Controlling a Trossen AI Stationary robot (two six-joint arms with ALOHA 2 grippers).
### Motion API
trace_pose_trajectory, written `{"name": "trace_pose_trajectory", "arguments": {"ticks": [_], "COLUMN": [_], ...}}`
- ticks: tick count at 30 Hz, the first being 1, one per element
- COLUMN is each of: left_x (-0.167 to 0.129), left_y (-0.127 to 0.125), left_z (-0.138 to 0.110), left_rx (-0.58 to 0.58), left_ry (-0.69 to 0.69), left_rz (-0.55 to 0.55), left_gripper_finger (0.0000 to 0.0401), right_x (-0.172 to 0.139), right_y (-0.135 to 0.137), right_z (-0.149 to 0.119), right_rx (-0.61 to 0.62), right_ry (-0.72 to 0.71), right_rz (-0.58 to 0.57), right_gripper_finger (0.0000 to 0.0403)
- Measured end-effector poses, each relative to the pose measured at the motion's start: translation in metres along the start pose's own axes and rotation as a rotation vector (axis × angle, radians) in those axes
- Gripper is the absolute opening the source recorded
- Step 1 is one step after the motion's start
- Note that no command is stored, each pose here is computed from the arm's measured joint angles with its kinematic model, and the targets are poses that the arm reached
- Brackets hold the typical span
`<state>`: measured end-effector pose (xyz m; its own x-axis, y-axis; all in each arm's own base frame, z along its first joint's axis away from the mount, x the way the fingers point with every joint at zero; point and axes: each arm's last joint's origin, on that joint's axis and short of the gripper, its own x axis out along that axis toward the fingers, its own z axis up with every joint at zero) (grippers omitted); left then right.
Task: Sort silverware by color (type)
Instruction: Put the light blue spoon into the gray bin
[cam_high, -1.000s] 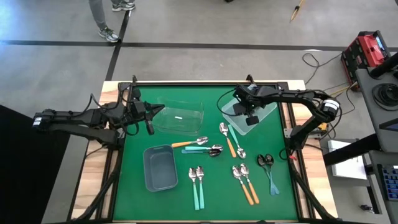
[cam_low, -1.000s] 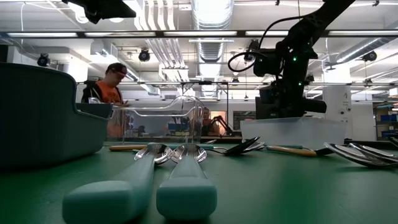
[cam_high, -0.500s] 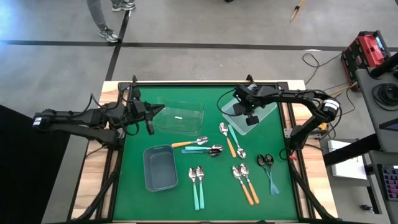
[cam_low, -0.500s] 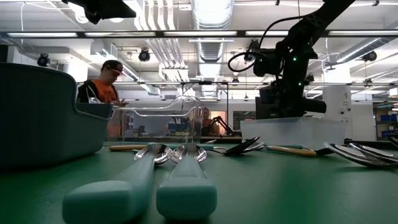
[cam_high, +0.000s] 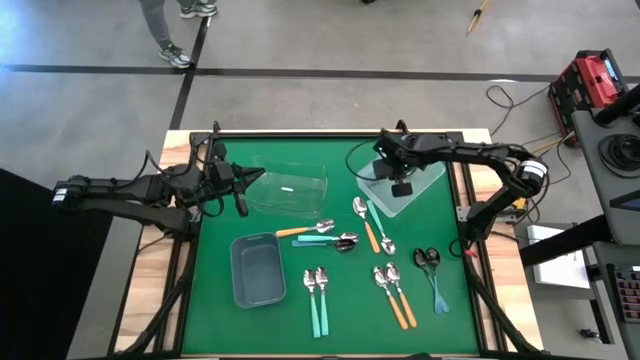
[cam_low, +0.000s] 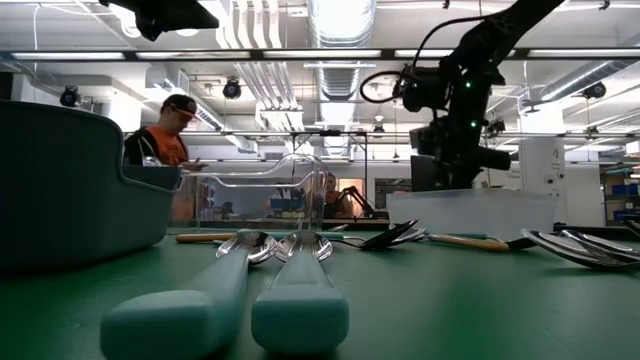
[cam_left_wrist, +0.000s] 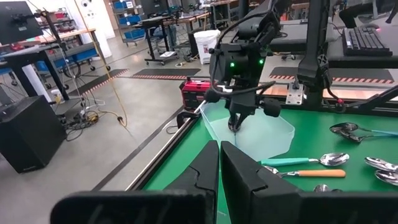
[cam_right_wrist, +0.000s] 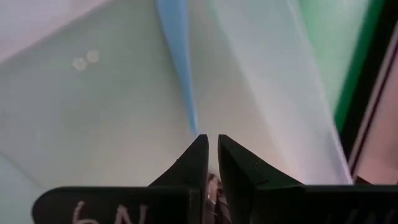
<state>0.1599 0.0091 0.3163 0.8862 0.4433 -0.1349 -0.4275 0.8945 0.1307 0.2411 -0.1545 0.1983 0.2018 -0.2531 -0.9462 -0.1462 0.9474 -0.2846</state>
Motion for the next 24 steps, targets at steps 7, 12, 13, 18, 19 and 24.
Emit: {"name": "trace_pose_trajectory", "arguments": {"ticks": [7, 12, 13, 18, 19, 24], "left_x": [0.0, 0.006, 0.008, 0.021, 0.024, 0.036], "left_y": [-0.002, -0.011, -0.014, -0.028, -0.031, -0.051], "left_z": [0.0, -0.001, -0.002, -0.003, -0.002, 0.002], "left_rx": [-0.012, -0.073, -0.07, -0.043, -0.037, 0.011], "left_ry": [-0.005, 0.006, 0.017, 0.073, 0.083, 0.135], "left_rz": [-0.071, -0.214, -0.233, -0.273, -0.281, -0.331], "left_gripper_finger": [0.0, 0.0, 0.0, 0.0, 0.0, 0.0], "right_x": [-0.025, -0.051, -0.057, -0.091, -0.098, -0.13], "right_y": [-0.012, -0.013, -0.013, -0.007, -0.005, 0.013], "right_z": [0.014, 0.032, 0.035, 0.052, 0.054, 0.06], "right_rx": [0.101, 0.169, 0.184, 0.315, 0.347, 0.418], "right_ry": [-0.019, -0.066, -0.085, -0.197, -0.215, -0.317], "right_rz": [-0.01, -0.025, -0.032, -0.072, -0.08, -0.071], "right_gripper_finger": [0.0028, 0.0028, 0.0028, 0.0028, 0.0028, 0.0028]}}
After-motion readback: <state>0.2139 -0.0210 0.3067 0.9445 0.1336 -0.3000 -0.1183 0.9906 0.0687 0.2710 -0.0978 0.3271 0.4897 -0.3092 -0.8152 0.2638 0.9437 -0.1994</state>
